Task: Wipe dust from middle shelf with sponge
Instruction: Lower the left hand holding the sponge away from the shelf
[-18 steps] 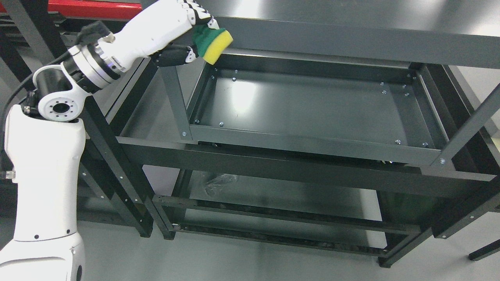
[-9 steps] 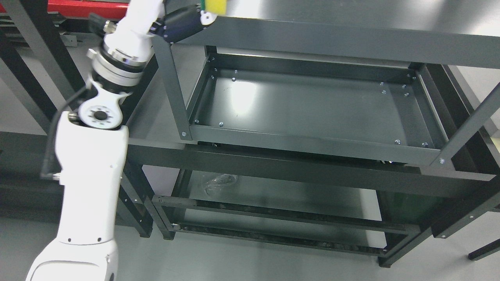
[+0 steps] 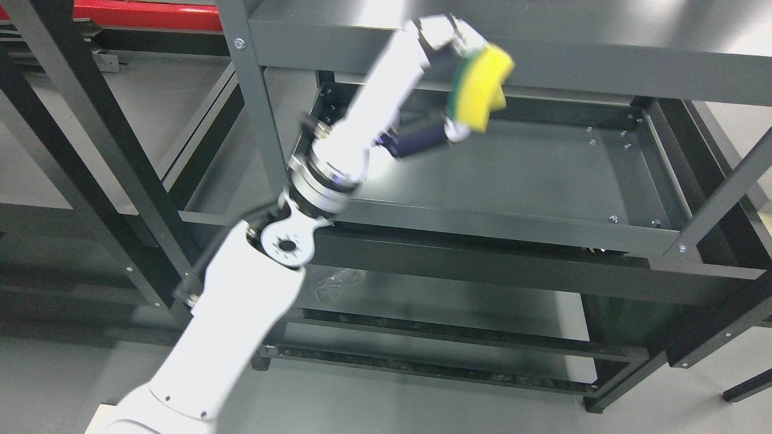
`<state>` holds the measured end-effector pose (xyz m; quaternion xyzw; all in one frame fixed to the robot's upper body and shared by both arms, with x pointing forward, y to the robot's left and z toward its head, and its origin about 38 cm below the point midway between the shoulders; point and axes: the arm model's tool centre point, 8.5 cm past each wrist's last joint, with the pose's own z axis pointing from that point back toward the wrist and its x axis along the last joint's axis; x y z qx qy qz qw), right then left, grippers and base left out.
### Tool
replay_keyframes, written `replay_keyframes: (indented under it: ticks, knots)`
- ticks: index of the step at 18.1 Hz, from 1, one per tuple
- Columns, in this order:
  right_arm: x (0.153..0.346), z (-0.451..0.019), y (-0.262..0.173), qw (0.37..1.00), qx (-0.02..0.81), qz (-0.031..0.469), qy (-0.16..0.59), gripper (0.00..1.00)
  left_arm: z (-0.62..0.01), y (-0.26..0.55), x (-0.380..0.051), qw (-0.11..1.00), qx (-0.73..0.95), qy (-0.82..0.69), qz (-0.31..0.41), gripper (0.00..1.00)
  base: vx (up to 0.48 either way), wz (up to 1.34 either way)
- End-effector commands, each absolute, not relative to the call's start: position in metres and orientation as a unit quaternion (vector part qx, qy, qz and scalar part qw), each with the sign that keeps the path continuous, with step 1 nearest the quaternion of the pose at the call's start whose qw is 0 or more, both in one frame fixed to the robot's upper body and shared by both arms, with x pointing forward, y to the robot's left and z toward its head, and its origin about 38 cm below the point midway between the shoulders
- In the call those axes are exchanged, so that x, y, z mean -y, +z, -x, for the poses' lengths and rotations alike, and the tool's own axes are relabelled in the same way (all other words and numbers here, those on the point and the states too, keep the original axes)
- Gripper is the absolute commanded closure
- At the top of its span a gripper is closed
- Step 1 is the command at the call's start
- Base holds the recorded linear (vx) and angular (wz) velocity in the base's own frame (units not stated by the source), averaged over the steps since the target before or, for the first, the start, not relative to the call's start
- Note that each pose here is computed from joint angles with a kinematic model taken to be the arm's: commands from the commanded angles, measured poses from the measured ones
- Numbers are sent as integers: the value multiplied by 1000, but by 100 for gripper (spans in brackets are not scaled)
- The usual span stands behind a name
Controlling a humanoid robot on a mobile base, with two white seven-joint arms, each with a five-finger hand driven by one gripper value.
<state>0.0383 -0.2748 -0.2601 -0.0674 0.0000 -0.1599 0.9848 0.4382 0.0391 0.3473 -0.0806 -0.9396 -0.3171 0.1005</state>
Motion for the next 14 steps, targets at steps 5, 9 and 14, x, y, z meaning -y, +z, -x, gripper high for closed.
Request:
replay_keyframes:
  ticks: [5, 9, 14]
  knots:
    - [287, -44, -259, 984, 10, 76, -160, 0, -441, 213, -42, 430, 885, -167, 65, 100, 0, 0]
    - [287, -44, -259, 984, 10, 76, -160, 0, -467, 256, -108, 479, 874, -71, -23, 100, 0, 0]
    - [287, -44, -259, 984, 10, 76, -160, 0, -455, 282, -150, 479, 871, -107, 9, 100, 0, 0]
